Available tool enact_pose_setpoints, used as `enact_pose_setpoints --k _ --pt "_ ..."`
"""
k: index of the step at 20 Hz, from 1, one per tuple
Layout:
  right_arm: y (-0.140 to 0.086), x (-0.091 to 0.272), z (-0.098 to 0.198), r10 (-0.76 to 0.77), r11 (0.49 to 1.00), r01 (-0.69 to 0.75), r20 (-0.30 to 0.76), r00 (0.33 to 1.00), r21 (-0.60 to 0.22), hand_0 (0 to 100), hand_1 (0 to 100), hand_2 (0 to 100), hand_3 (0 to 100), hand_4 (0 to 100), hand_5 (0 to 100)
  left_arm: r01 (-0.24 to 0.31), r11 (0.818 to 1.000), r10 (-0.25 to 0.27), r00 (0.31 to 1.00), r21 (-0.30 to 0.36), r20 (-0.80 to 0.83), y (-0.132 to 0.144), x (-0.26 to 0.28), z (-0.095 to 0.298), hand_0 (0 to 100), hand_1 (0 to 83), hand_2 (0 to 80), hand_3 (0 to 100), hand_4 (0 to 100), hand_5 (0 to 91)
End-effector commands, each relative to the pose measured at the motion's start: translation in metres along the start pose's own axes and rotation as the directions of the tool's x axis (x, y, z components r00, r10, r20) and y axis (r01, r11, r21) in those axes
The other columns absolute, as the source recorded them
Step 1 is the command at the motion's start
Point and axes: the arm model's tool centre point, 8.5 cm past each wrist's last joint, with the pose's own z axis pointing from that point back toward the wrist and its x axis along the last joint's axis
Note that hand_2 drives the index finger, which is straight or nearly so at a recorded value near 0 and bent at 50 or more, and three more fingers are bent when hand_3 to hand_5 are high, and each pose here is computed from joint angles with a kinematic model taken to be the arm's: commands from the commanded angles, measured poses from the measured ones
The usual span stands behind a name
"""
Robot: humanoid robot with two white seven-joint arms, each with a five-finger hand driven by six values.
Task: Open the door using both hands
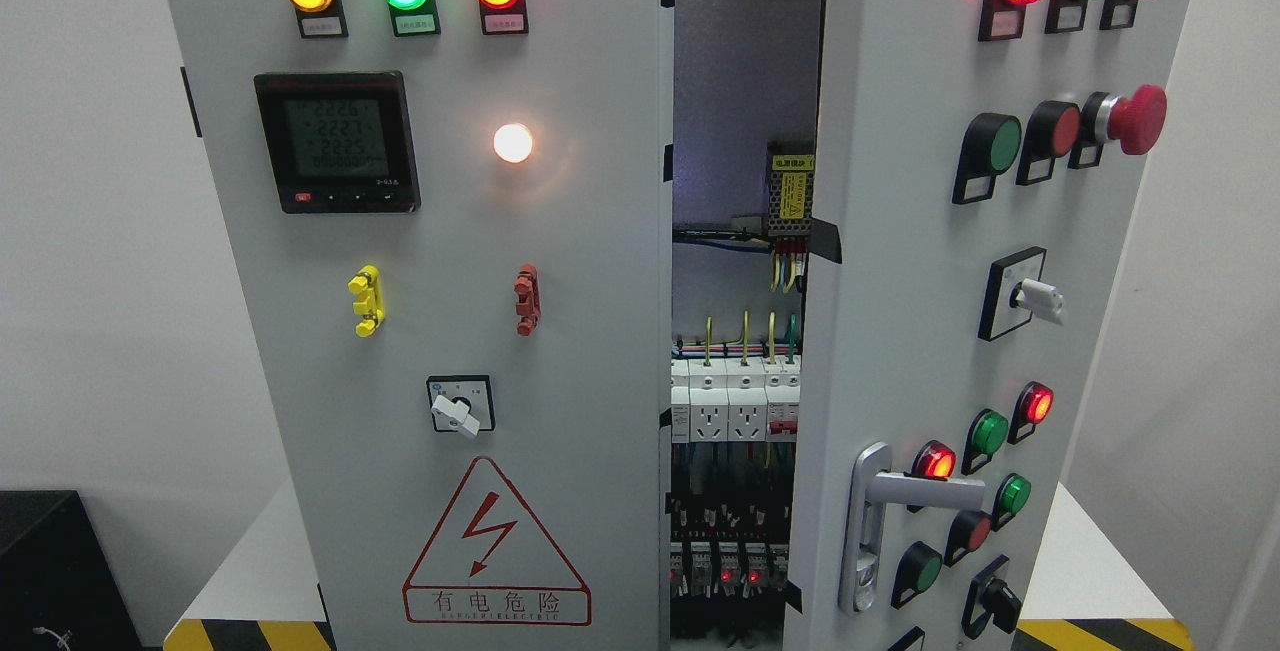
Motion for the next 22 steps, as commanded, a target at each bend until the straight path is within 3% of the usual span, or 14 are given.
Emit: enact_pose_setpoints --k 1,3,8,11,15,21,22 --pt "0.0 0.006 0.0 0.046 0.999 -0.046 0.008 0.999 -0.004 10 13 0 0 0 0 0.433 0.897 -0.267 0.698 -0.094 0.665 0.028 0.341 0.064 12 55.6 0.0 0 0 0.0" --pt "0.0 0.006 0.0 0.046 0.999 -0.046 0.008 0.999 -0.004 10 13 0 0 0 0 0.425 0.893 -0.22 0.7 -0.149 0.68 0.036 0.381 0.082 12 55.6 0.0 0 0 0.0" --pt "0.0 0.007 0.0 0.048 0.999 -0.047 0.01 0.999 -0.004 10 13 0 0 0 0 0.475 0.864 -0.227 0.663 -0.166 0.713 0.036 0.431 0.106 12 55.6 0.0 0 0 0.0" --pt "0.0 0.006 0.0 0.047 0.999 -0.047 0.008 0.999 -0.004 10 13 0 0 0 0 0.518 0.819 -0.207 0.666 -0.245 0.717 0.016 0.465 0.097 12 55.6 0.0 0 0 0.0" --pt "0.0 0.007 0.0 0.048 0.999 -0.047 0.01 0.999 -0.004 10 13 0 0 0 0 0.585 0.733 -0.2 0.672 -0.346 0.713 -0.009 0.487 0.084 12 55.6 0.0 0 0 0.0" --pt "0.0 0.006 0.0 0.046 0.999 -0.046 0.008 0.999 -0.006 10 13 0 0 0 0 0.6 0.655 -0.158 0.702 -0.458 0.694 -0.054 0.522 0.062 12 55.6 0.0 0 0 0.0" --pt "0.0 0.006 0.0 0.046 0.999 -0.046 0.008 0.999 -0.004 10 13 0 0 0 0 0.624 0.632 -0.166 0.689 -0.461 0.706 -0.063 0.532 0.063 12 55.6 0.0 0 0 0.0"
